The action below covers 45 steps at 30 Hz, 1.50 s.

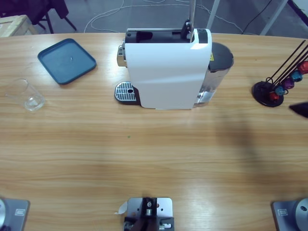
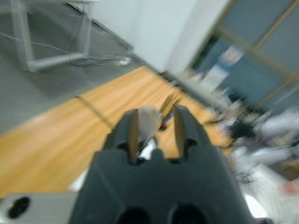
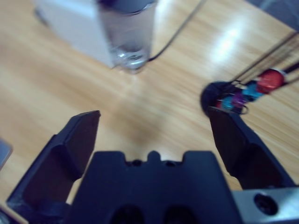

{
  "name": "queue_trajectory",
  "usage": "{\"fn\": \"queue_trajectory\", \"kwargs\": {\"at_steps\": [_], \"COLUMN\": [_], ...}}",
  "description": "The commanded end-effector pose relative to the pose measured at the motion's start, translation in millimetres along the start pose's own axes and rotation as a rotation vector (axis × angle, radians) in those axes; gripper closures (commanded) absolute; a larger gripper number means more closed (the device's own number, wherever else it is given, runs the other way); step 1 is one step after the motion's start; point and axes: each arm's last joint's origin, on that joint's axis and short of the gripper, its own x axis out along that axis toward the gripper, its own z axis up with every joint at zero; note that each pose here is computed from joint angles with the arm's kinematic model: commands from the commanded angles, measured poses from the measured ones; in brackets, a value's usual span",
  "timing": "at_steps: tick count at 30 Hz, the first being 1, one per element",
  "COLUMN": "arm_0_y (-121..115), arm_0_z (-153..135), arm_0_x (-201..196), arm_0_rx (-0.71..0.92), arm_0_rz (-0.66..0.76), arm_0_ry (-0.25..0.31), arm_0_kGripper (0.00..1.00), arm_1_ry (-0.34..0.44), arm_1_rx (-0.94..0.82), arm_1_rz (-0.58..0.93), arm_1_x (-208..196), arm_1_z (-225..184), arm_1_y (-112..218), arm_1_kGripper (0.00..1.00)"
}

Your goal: Pour coffee

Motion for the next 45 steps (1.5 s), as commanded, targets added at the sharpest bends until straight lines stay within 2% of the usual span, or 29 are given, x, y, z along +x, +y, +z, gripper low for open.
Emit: {"fn": "queue_trajectory", "kwargs": {"at_steps": [1, 4, 6, 10, 13, 17, 24, 27, 35, 40, 42, 44, 45], "arm_0_y": [-33.1, -31.8, -29.2, -29.6, -29.3, -28.4, -26.3, -26.3, -24.5, -23.6, -23.5, -23.7, -23.7], "arm_0_z": [-100.3, -130.3, -139.2, -139.1, -139.2, -138.5, -137.3, -136.1, -139.1, -139.6, -139.3, -139.2, -139.5], "arm_0_x": [-25.3, -52.8, -61.9, -64.6, -63.5, -58.9, -48.1, -46.4, -42.5, -39.1, -38.3, -38.5, -38.8], "arm_0_rx": [0.370, 0.322, 0.307, 0.297, 0.284, 0.273, 0.255, 0.253, 0.244, 0.232, 0.230, 0.226, 0.225], "arm_0_rz": [0.138, 0.180, 0.237, 0.245, 0.249, 0.252, 0.251, 0.249, 0.255, 0.258, 0.257, 0.257, 0.257], "arm_0_ry": [0.502, 0.550, 0.562, 0.554, 0.554, 0.556, 0.549, 0.544, 0.558, 0.564, 0.564, 0.563, 0.563], "arm_0_kGripper": [0.000, 0.000, 0.000, 0.000, 0.000, 0.000, 0.000, 0.000, 0.000, 0.000, 0.000, 0.000, 0.000], "arm_1_ry": [0.002, 0.016, 0.024, -0.017, -0.032, -0.015, -0.029, -0.029, 0.009, 0.010, 0.011, 0.006, 0.003], "arm_1_rx": [0.209, 0.257, 0.310, 0.352, 0.358, 0.383, 0.389, 0.389, 0.383, 0.382, 0.383, 0.382, 0.382], "arm_1_rz": [-0.360, -0.394, -0.418, -0.427, -0.425, -0.417, -0.420, -0.416, -0.396, -0.404, -0.406, -0.411, -0.411], "arm_1_x": [16.1, 36.8, 51.2, 68.1, 83.8, 108.1, 107.6, 108.7, 120.4, 120.1, 120.1, 120.0, 119.9], "arm_1_z": [-13.0, -21.9, -32.4, -36.6, -32.7, -29.5, -28.1, -27.4, -30.1, -30.3, -30.6, -30.1, -29.4], "arm_1_y": [-35.4, -42.2, -47.1, -51.0, -56.8, -70.2, -72.4, -72.8, -75.0, -75.2, -75.3, -75.8, -75.9], "arm_1_kGripper": [0.000, 0.052, 0.068, 0.163, 0.275, 0.276, 0.287, 0.403, 0.414, 0.532, 0.549, 0.648, 0.653]}}
